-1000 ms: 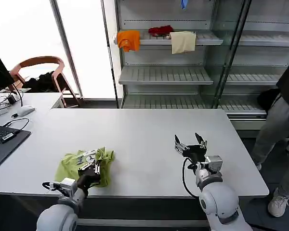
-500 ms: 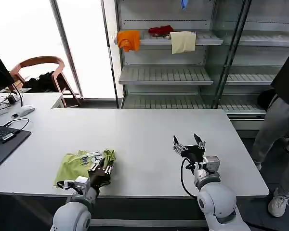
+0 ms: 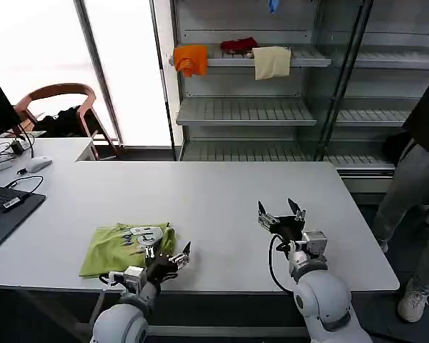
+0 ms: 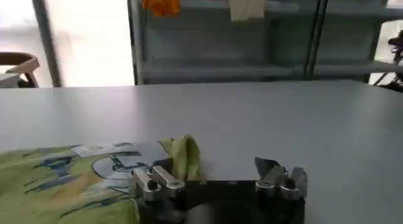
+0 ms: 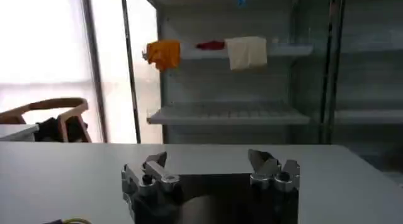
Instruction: Fold and organize the clothes.
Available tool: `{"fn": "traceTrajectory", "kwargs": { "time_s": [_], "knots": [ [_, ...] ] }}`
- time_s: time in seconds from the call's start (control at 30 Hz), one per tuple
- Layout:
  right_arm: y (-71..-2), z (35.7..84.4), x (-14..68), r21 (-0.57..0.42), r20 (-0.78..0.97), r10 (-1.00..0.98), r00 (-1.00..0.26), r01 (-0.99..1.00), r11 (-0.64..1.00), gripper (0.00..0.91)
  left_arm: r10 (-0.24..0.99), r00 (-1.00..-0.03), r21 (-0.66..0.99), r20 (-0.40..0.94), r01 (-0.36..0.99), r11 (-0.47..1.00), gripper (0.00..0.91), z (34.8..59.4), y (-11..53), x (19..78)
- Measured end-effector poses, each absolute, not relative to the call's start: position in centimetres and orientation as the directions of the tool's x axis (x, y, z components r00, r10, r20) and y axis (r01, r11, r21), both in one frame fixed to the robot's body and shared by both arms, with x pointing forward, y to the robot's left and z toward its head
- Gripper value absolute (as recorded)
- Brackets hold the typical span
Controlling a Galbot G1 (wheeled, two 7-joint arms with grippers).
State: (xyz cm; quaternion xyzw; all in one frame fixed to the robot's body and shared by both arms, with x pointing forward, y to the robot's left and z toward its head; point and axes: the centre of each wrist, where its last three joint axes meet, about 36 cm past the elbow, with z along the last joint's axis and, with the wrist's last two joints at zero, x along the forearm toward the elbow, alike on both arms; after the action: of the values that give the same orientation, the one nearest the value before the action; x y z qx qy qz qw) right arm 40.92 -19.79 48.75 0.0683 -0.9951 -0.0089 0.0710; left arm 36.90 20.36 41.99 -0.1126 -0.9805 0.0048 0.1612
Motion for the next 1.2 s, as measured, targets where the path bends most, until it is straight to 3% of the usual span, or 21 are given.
{"fn": "traceTrajectory", "kwargs": {
  "time_s": [0.17,0.43,0.77,1.2],
  "knots": [
    [-19.9,48.6,41.1,0.028,0.139,-0.137,-0.981,-0.134,0.991,0.907,0.217,-0.949,-0.090,0.230,0.201,0.975,0.907,44.7,23.2,36.6],
    [-19.9,48.6,41.3,0.029,0.136,-0.142,-0.980,-0.139,0.990,0.907,0.082,-0.976,-0.063,0.202,0.070,0.996,0.907,47.1,32.9,35.9],
    [-20.1,48.6,41.2,0.024,0.137,-0.134,-0.981,-0.132,0.991,0.907,-0.016,-0.967,-0.076,0.254,-0.037,0.996,0.907,46.9,39.1,35.0],
    [-19.8,48.8,41.0,0.022,0.137,-0.138,-0.981,-0.136,0.990,0.907,-0.045,-0.945,-0.112,0.324,-0.085,0.990,0.907,43.5,39.4,34.6]
  ]
}}
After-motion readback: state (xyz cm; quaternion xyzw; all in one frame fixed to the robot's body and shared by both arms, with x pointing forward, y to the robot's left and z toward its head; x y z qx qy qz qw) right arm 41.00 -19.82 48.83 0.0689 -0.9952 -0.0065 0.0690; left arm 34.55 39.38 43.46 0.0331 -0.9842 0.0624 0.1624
